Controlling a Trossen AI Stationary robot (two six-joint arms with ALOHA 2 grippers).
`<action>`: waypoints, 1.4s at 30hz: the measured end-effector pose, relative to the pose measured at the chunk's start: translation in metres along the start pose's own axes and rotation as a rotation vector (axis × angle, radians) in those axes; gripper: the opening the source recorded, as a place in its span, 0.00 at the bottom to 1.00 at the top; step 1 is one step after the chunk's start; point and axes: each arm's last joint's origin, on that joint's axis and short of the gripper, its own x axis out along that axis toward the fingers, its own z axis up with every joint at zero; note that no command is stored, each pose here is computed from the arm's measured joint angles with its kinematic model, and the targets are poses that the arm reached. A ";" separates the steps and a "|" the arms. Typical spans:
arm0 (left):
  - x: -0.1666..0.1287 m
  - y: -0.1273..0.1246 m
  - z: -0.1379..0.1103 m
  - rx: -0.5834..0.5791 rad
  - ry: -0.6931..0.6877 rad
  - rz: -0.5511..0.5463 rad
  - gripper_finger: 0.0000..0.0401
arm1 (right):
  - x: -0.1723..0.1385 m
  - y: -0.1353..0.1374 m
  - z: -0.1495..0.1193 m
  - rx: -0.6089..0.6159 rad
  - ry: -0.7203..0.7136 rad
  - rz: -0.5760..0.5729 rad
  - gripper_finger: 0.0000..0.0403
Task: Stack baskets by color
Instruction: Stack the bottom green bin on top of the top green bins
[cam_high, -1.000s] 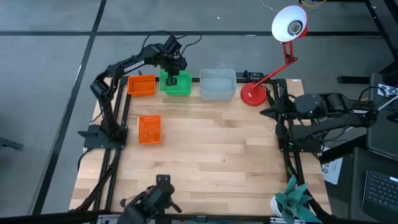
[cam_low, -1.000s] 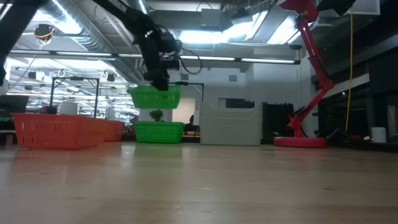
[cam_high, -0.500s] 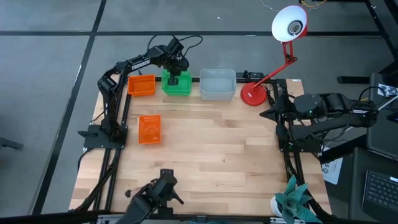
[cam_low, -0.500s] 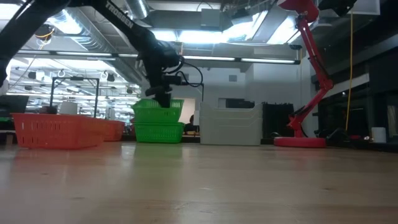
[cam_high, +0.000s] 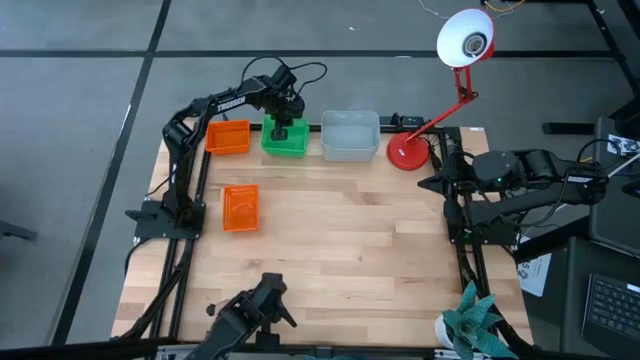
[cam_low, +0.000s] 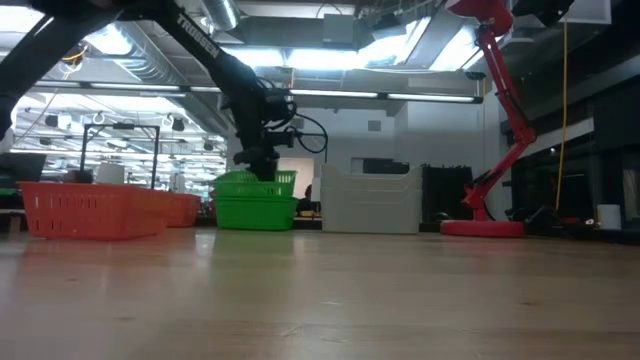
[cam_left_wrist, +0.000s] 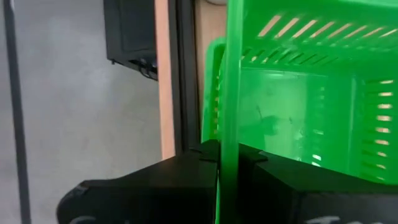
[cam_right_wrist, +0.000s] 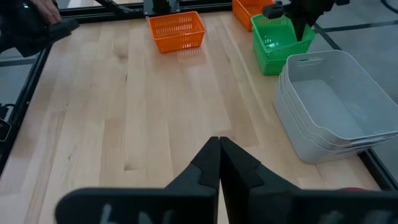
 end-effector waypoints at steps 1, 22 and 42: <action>0.002 0.000 0.000 -0.003 0.003 -0.003 0.00 | 0.000 0.000 0.000 -0.001 0.001 0.001 0.02; 0.004 -0.009 0.008 -0.036 0.052 0.007 0.20 | 0.000 0.000 0.000 -0.004 0.001 0.000 0.02; -0.057 -0.022 0.069 -0.117 0.173 0.100 0.23 | 0.000 0.000 -0.004 -0.009 0.040 0.003 0.02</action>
